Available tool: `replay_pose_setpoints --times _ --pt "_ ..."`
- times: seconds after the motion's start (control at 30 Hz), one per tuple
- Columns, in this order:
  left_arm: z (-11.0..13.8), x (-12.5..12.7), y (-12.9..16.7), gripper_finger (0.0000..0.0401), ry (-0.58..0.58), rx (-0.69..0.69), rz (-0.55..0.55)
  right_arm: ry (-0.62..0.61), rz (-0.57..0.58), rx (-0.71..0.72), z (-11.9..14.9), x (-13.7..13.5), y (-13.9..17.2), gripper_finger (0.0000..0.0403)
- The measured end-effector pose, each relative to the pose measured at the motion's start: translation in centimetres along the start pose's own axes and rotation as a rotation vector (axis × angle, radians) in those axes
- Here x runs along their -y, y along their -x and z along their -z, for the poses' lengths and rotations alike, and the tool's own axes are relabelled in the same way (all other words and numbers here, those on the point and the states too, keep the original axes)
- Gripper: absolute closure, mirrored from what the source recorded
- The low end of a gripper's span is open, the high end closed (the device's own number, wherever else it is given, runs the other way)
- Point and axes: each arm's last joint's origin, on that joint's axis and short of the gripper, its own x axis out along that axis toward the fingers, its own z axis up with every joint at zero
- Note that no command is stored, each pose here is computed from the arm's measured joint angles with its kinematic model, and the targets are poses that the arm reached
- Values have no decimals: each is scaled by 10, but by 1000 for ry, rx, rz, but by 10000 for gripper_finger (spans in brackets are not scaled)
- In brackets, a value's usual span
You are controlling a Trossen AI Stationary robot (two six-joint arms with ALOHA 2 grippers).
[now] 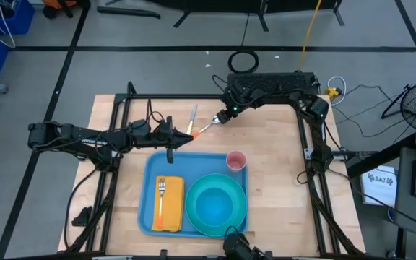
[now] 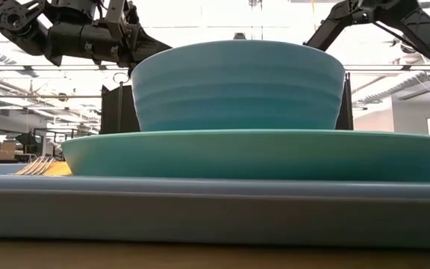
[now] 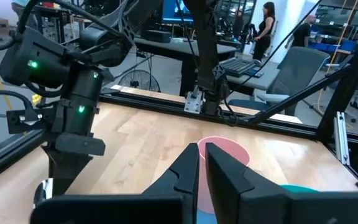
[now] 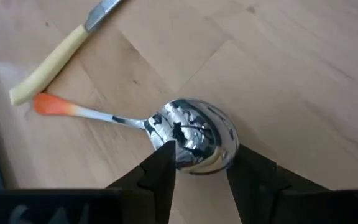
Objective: Set up tray
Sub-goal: Put the orange spoon on the yellow napkin to the right of the orange fork
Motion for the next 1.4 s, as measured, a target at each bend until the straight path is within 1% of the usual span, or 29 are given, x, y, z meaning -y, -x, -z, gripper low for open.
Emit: replay_pose_setpoints --times 0.07,0.13,0.27,0.3,0.53,0.7,0.87,0.97,1.07,1.13,1.27,1.4 --pt "0 0 0 368 1 -4 -1 -6 6 -6 1 1 0 286" --pt "0 0 0 368 1 -4 -1 1 3 7 -1 0 0 305" --pt "0 0 0 368 2 -5 -1 13 -11 39 -4 -1 0 378" --pt "0 0 0 368 2 -5 0 21 -23 50 -5 -1 1 388" --pt "3 0 0 368 7 -29 -4 43 -48 91 -10 -6 1 399" --pt "3 0 0 368 7 -29 -4 82 -86 114 -12 -20 5 401" --pt "3 0 0 368 7 -27 -3 148 -143 198 -20 -41 27 402" --pt "3 0 0 368 6 -26 -3 188 -197 229 -23 -58 46 402" --pt "2 0 0 368 6 -26 -2 251 -316 228 -21 -83 61 402" --pt "2 0 0 368 6 -26 7 293 -394 202 -15 -102 66 402" --pt "-2 2 2 368 3 -7 45 380 -537 101 7 -142 69 402" --pt "-11 5 10 368 4 28 68 471 -611 5 38 -186 57 402"
